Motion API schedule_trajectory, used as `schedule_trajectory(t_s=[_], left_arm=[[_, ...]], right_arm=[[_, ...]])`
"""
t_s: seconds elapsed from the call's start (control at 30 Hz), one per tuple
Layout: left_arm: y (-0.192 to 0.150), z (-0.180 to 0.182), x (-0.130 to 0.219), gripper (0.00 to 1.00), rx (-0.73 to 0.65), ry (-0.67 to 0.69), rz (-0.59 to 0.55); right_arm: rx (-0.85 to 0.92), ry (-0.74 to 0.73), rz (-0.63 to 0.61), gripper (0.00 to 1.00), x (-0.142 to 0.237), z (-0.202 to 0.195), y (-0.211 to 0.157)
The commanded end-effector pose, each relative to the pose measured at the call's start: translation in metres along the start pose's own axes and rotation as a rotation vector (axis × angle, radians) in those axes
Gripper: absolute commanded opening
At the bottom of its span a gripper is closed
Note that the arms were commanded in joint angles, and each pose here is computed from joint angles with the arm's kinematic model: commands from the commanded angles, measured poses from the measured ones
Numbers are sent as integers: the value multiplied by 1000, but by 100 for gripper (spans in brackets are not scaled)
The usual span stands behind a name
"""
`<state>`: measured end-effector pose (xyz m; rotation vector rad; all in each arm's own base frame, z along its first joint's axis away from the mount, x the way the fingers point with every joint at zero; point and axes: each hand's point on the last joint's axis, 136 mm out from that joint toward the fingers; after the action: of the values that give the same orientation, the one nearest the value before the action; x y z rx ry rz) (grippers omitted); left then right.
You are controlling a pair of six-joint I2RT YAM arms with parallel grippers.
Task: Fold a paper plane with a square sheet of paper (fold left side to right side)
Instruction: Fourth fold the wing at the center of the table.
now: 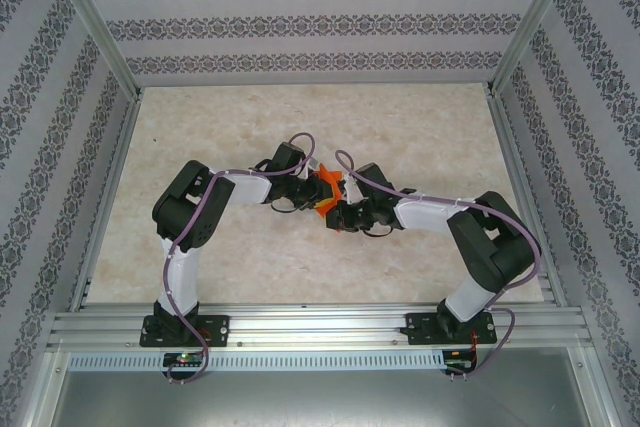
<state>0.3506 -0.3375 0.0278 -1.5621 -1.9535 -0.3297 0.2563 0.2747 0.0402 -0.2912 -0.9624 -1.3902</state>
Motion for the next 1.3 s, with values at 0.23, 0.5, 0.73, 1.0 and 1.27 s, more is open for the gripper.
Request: schedule_trajectory(t_s=[0.23, 0.5, 0.73, 1.0, 1.27], left_arm=[[-2, 33, -8, 21, 50, 94, -25], [-2, 33, -7, 21, 48, 97, -25], [-2, 32, -7, 21, 46, 97, -25], [-2, 32, -7, 21, 46, 101, -25], [-2, 31, -7, 21, 43, 100, -25]], right_arm=[[11, -79, 1, 15, -4, -14, 7], [-15, -101, 15, 15, -5, -23, 0], [-43, -106, 17, 15, -5, -30, -5], [-56, -96, 26, 15, -7, -34, -8], [-52, -72, 32, 15, -10, -30, -8]])
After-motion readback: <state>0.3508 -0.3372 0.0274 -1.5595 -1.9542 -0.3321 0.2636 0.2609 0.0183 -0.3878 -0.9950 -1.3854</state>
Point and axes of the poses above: each hand's point on the last joint's axis, 136 mm out from that joint toward the fingers, its own x axis back along the fingers, its own z axis along the line the jaws close on, y = z × x, and after that the axes turned 11 degrees about x, right-handed
